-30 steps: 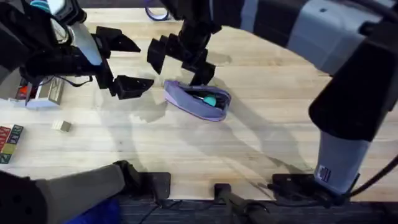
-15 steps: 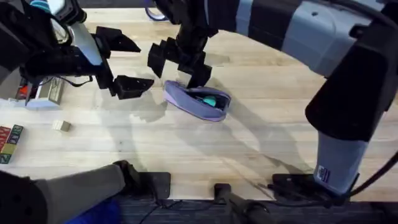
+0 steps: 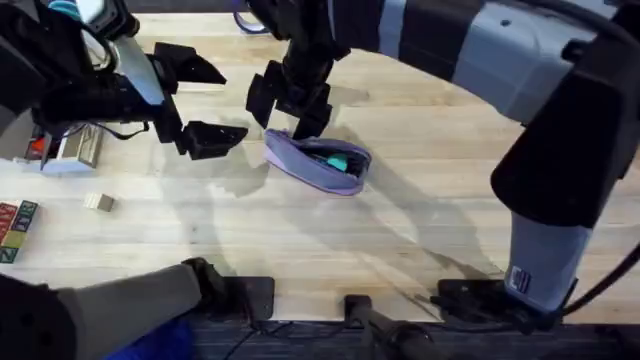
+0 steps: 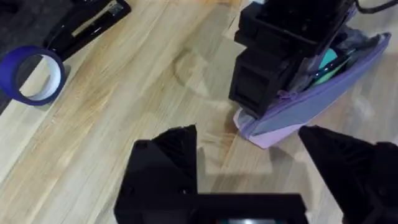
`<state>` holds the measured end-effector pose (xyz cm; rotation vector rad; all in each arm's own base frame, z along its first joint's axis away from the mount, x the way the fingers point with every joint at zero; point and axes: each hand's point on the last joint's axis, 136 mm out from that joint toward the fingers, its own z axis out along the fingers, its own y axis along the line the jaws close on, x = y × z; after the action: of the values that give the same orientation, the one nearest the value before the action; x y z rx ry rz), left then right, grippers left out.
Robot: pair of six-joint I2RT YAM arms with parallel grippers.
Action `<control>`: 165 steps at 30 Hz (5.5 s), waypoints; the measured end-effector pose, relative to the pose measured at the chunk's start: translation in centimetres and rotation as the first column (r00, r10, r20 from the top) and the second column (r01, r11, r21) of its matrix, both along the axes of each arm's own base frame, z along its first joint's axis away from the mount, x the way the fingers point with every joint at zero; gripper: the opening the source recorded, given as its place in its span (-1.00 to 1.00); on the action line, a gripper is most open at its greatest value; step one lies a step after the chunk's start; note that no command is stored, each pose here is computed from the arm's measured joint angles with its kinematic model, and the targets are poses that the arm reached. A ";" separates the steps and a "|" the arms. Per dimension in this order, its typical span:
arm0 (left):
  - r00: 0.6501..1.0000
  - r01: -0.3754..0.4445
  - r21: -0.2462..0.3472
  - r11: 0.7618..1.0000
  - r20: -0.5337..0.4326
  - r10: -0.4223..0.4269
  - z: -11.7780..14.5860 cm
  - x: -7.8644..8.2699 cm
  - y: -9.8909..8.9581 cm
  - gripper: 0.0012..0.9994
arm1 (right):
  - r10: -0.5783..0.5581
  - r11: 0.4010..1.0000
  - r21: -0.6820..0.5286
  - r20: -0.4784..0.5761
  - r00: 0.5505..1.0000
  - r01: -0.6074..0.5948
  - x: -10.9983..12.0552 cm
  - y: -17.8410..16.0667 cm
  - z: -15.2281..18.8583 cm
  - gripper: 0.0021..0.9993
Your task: Unzip the bag, pick up the pens from the table one at a time and place them inside, then zip the bag closed.
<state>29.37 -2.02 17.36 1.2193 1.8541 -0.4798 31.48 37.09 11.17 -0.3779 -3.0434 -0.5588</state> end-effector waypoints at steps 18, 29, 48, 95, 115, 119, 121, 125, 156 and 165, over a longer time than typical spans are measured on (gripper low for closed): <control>1.000 0.000 0.000 1.000 0.000 0.000 0.0 0.0 0.0 0.99 | -0.005 1.000 0.003 0.000 1.000 0.005 0.0 0.1 0.0 -0.94; 1.000 0.000 0.000 1.000 -0.001 0.000 0.0 0.0 0.0 0.99 | -0.005 1.000 0.003 0.000 1.000 0.005 0.0 0.1 0.0 -0.94; 1.000 0.000 0.000 1.000 0.000 0.000 0.0 0.0 0.0 0.99 | 0.058 0.997 0.049 -0.003 0.998 -0.058 1.4 -1.3 0.5 -0.94; 1.000 0.016 -0.079 0.997 0.023 -0.015 1.1 -0.1 -0.9 0.99 | 0.184 0.982 0.005 0.135 0.974 -0.186 1.0 -2.9 4.4 -0.94; 0.987 0.128 -0.131 0.983 -0.085 -0.140 -2.5 -0.5 -2.9 0.99 | 0.184 0.982 0.005 0.136 0.973 -0.187 1.0 -2.9 4.4 -0.94; 0.973 0.180 -0.153 0.972 -0.119 -0.199 -4.3 -0.7 -3.7 0.99 | 0.184 0.982 0.005 0.136 0.973 -0.187 1.0 -2.9 4.4 -0.94; 0.967 0.193 -0.165 0.967 -0.136 -0.216 -5.2 -0.7 -3.9 0.99 | 0.184 0.982 0.005 0.136 0.973 -0.187 1.0 -2.9 4.4 -0.94; 0.962 0.206 -0.169 0.964 -0.143 -0.231 -6.7 -0.3 -3.8 0.99 | 0.184 0.982 0.005 0.135 0.973 -0.187 1.0 -2.9 4.4 -0.94; 0.926 0.353 -0.098 0.931 -0.108 -0.362 -8.0 -0.3 -6.9 0.47 | 0.184 0.982 0.006 0.135 0.973 -0.187 1.0 -2.9 4.4 -0.94; 0.924 0.358 -0.073 0.931 -0.114 -0.365 -8.4 -0.3 -6.7 -0.90 | 0.185 0.982 0.006 0.136 0.973 -0.187 1.0 -2.9 4.4 -0.94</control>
<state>29.07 -8.73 8.97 1.5350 1.7093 -0.8190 32.50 34.21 15.54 -0.0536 -3.1519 -0.6240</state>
